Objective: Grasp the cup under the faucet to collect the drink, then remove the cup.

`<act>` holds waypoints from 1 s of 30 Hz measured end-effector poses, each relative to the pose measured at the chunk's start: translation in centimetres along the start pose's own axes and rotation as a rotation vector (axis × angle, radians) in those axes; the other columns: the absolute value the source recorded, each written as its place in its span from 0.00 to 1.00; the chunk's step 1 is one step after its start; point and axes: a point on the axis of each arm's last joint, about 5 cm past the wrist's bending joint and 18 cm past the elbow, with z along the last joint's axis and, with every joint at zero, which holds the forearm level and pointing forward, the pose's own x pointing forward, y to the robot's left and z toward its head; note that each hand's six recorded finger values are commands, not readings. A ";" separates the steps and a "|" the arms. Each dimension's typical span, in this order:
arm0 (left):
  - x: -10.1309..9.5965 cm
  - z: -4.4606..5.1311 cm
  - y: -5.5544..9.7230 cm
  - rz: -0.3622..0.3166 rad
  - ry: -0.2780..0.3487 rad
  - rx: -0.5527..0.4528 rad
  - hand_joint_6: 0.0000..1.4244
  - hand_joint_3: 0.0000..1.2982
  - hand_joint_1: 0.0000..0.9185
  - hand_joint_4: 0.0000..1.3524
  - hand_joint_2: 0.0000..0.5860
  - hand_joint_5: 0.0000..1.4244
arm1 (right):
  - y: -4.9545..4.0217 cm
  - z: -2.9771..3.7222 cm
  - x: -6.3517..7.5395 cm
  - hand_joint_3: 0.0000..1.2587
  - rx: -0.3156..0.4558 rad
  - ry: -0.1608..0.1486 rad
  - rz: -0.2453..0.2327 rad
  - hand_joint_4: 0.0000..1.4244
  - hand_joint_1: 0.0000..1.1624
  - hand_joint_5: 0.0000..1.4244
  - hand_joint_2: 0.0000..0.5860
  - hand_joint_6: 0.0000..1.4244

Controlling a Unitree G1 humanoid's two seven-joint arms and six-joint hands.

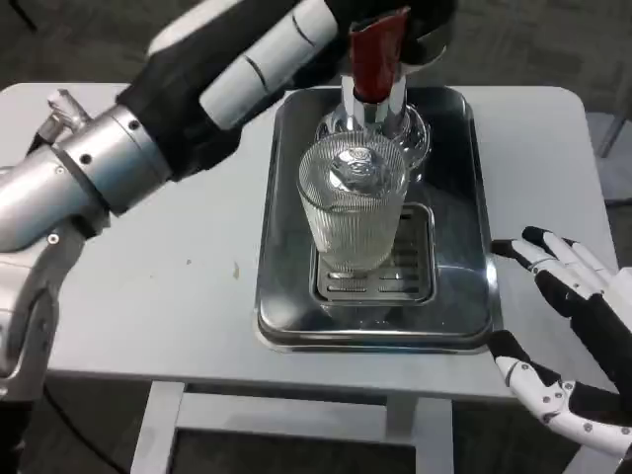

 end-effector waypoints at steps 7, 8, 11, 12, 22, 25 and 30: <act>0.1 0.04 -0.1 -0.030 0.004 0.066 0.22 0.13 0.00 0.11 0.21 0.18 | -0.09 -0.03 -0.2 0.09 -0.003 -0.001 0.004 0.00 0.33 0.00 0.83 0.08; 0.1 0.07 -0.1 -0.035 0.007 0.088 0.22 0.13 0.00 0.11 0.21 0.18 | -0.09 -0.03 -0.2 0.09 -0.001 -0.002 0.004 0.00 0.33 0.00 0.83 0.08; 0.0 0.16 0.0 -0.045 0.006 0.123 0.22 0.13 0.00 0.11 0.21 0.18 | -0.08 -0.02 -0.1 0.09 0.001 -0.004 0.005 0.00 0.32 0.00 0.83 0.09; 0.0 0.27 0.1 -0.051 0.007 0.148 0.22 0.13 0.00 0.11 0.21 0.18 | -0.08 0.00 -0.1 0.09 0.002 -0.005 0.005 0.00 0.32 0.00 0.83 0.09; -0.1 0.90 0.6 -0.094 0.024 0.290 0.21 0.13 0.00 0.11 0.19 0.18 | 0.02 0.16 0.0 0.09 0.009 -0.013 0.009 0.00 0.32 0.00 0.83 0.09; -0.1 1.02 0.7 -0.105 0.030 0.328 0.20 0.13 0.00 0.11 0.18 0.18 | 0.09 0.22 0.1 0.09 0.012 -0.015 0.012 0.00 0.32 0.00 0.83 0.09; -0.1 1.11 0.8 -0.120 0.030 0.371 0.18 0.12 0.00 0.10 0.19 0.16 | 0.15 0.25 0.1 0.09 0.017 -0.012 0.015 0.00 0.32 0.00 0.83 0.09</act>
